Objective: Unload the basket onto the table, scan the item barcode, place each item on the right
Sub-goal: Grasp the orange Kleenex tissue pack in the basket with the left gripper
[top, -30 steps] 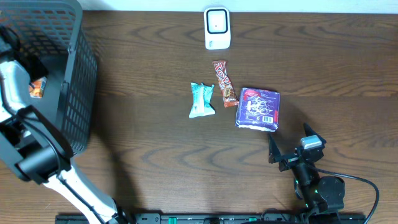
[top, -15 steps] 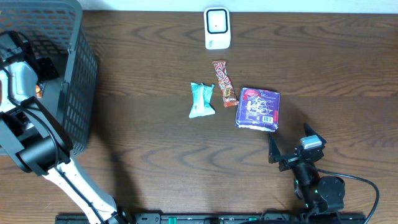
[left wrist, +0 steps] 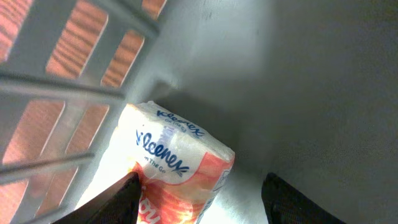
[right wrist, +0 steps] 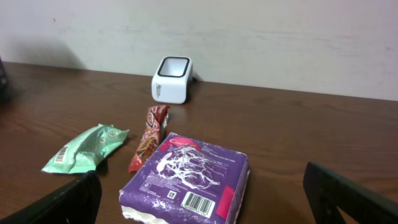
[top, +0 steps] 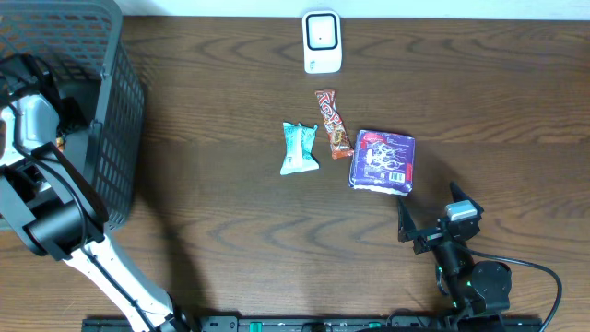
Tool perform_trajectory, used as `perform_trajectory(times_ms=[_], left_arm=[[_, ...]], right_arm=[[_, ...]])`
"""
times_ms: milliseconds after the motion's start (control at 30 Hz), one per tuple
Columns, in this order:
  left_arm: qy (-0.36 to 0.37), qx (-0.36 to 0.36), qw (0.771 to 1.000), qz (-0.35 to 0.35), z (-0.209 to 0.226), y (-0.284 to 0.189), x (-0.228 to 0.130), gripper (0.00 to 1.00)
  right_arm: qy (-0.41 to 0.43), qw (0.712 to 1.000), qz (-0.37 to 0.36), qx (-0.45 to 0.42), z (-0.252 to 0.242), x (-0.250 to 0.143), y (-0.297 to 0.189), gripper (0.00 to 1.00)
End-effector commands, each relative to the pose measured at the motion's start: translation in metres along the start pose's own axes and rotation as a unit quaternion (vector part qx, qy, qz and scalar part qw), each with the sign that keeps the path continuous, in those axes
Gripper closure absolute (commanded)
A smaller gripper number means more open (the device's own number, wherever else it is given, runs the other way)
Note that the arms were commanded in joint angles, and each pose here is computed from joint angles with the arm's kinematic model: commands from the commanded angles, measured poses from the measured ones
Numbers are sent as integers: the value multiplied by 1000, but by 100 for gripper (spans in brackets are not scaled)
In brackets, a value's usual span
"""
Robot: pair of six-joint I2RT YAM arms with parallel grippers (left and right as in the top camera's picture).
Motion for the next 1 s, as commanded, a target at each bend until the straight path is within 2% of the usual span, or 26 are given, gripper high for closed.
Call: perform_trajectory(times_ms=[0, 67, 100, 167, 300, 567, 667, 733, 867, 967], left_arm=[[8, -8, 999, 50, -4, 15, -24, 37], [7, -12, 998, 61, -5, 19, -32, 40], [7, -15, 998, 65, -6, 20, -35, 45], [9, -19, 997, 74, -9, 23, -42, 58], [11, -25, 996, 89, -14, 28, -53, 92], [15, -34, 993, 115, -17, 18, -62, 93], [-5, -28, 995, 101, -14, 3, -55, 93], [-24, -20, 997, 76, -10, -14, -44, 93], [-99, 1, 995, -33, 4, -80, -6, 93], [-109, -28, 986, -124, 7, -132, 17, 93]], right_arm=[[4, 1000, -1, -3, 0, 0, 0, 1], [4, 1000, -1, -3, 0, 0, 0, 1], [4, 1000, -1, -3, 0, 0, 0, 1], [4, 1000, -1, -3, 0, 0, 0, 1], [4, 1000, -1, -2, 0, 0, 0, 1], [4, 1000, -1, -3, 0, 0, 0, 1], [4, 1000, -1, -3, 0, 0, 0, 1], [4, 1000, -1, -2, 0, 0, 0, 1], [4, 1000, -1, -3, 0, 0, 0, 1], [4, 1000, -1, -2, 0, 0, 0, 1]])
Point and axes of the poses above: each gripper's point midway between its finger pads, its own y axis out along the fingers, its own z axis along the line the jaws close on, x = y × z, the point moved 6 cm from there along -y, back along the fingers, and after that the axes turned 12 degrees about y, right-handed, at the moved point
